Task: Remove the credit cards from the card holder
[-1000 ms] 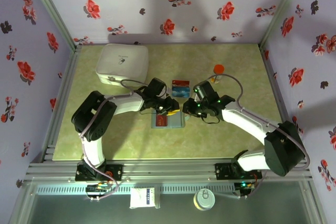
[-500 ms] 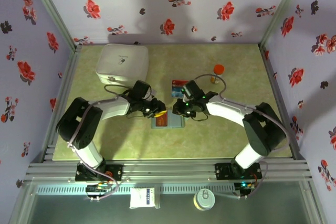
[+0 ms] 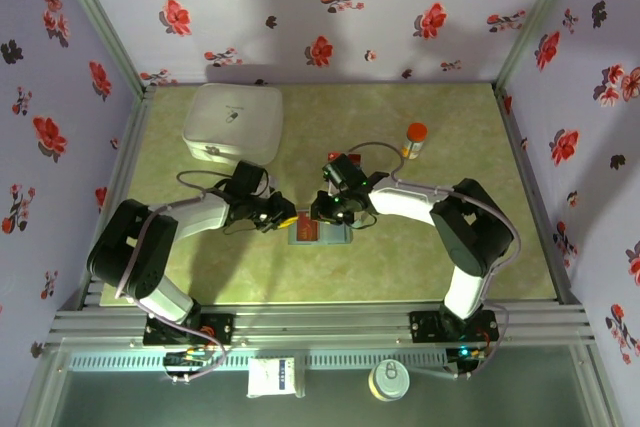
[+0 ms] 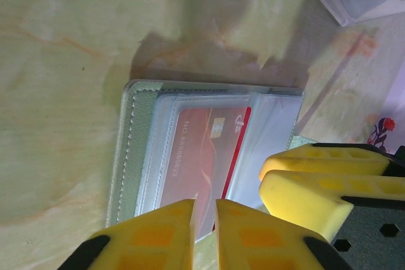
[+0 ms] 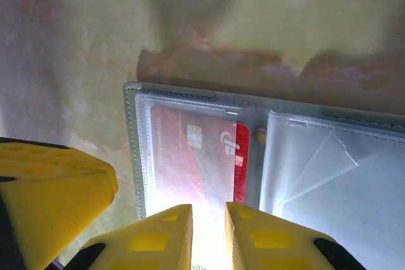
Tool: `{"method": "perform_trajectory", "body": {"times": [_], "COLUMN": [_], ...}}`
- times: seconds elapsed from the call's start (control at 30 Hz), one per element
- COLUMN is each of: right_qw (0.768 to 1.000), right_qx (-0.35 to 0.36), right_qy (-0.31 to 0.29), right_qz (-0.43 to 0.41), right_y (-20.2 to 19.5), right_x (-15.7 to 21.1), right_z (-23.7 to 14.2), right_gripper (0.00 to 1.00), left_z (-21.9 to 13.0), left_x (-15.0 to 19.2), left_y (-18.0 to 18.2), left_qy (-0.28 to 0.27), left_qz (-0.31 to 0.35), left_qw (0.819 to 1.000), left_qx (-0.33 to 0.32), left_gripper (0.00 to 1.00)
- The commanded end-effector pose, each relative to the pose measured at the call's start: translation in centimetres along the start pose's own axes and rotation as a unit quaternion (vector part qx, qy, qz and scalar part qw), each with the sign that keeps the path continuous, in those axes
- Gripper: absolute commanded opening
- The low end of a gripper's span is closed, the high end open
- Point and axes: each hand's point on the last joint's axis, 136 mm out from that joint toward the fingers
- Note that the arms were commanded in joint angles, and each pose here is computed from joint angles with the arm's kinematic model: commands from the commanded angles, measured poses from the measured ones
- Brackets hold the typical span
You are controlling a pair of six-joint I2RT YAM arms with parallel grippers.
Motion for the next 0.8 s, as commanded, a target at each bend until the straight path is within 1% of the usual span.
{"method": "perform_trajectory", "body": {"times": [0.0,0.13,0.27,0.57,0.77], "right_qw": [1.0,1.0,1.0,1.0,1.0], "right_qx": [-0.01,-0.01,-0.006,-0.007,-0.006], "right_qy": [0.004,0.007,0.005,0.001,0.003], "right_qz": [0.003,0.004,0.001,-0.001,-0.003], "right_y": [0.6,0.7,0.6,0.7,0.6], "right_x": [0.0,0.0,0.0,-0.3,-0.2], "right_z": [0.4,0.3,0.2,0.4,0.5], "right_gripper": [0.22,0.22,0.22,0.21,0.21], "left_z": [-0.3,-0.1,-0.1,0.1,1.1], "left_x": [-0.1,-0.3,-0.2,-1.0,0.0], "left_y": [0.7,0.5,1.0,-0.2,0.4], "left_qy": [-0.009,-0.011,-0.005,-0.016,-0.003], "left_qz": [0.018,0.026,0.033,0.024,0.021], "left_qw": [1.0,1.0,0.999,0.999,0.999], "left_qx": [-0.013,-0.011,-0.029,-0.015,-0.023], "left_gripper": [0.14,0.12,0.11,0.07,0.05]}}
Point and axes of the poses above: each hand's point on the last joint's axis, 136 mm out from that joint toward the fingers, its own z axis out along the fingers, its own y axis along the line the jaws close on, x = y × z, and after that the axes turned 1 degree about -z, right-handed
